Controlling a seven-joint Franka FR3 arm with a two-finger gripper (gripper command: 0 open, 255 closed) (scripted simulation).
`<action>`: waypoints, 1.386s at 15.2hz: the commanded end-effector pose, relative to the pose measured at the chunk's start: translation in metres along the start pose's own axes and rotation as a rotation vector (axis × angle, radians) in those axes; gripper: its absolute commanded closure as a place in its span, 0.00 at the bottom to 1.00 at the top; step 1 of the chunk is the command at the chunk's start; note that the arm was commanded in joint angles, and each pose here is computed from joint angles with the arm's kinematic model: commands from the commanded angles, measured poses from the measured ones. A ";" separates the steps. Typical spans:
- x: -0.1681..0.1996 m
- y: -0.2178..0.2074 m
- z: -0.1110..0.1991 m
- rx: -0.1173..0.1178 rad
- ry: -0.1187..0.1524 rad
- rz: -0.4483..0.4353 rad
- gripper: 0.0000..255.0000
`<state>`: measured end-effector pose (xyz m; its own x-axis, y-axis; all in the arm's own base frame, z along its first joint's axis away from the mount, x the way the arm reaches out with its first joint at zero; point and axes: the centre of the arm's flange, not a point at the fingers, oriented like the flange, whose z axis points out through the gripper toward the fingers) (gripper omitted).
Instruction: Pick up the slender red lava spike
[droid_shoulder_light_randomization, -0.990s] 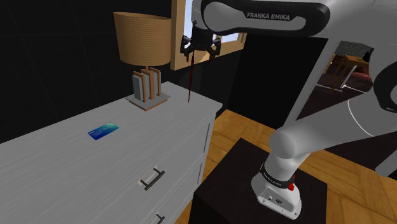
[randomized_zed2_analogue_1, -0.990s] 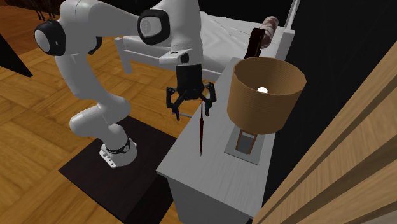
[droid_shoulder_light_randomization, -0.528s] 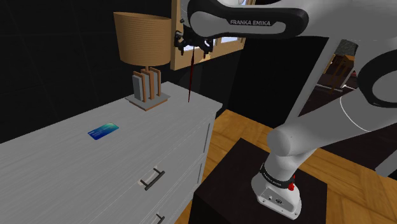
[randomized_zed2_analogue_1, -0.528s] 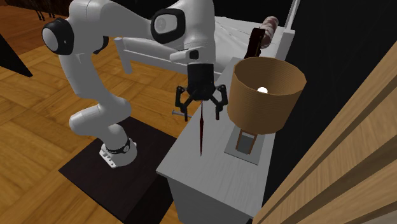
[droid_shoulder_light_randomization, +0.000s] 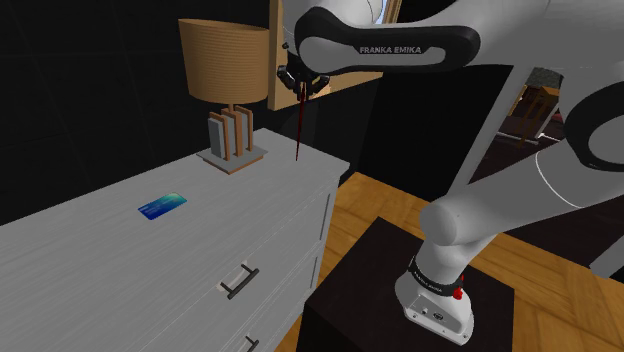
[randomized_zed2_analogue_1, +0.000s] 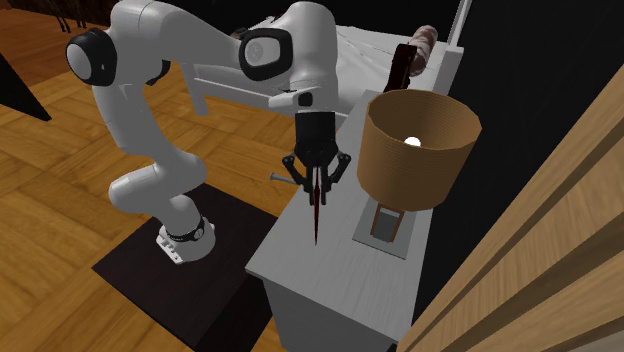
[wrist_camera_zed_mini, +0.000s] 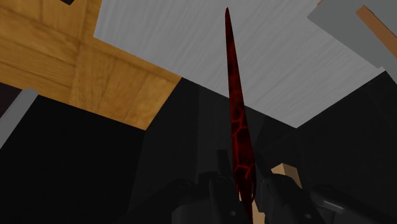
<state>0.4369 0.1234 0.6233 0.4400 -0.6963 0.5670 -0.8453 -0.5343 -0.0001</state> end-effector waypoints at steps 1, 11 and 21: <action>0.000 0.000 0.000 0.000 0.000 0.000 1.00; 0.011 0.000 -0.017 0.000 0.000 0.000 1.00; 0.041 0.000 -0.060 0.000 0.000 0.000 1.00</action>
<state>0.4364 0.1232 0.6912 0.4399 -0.6962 0.5673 -0.8453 -0.5343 -0.0004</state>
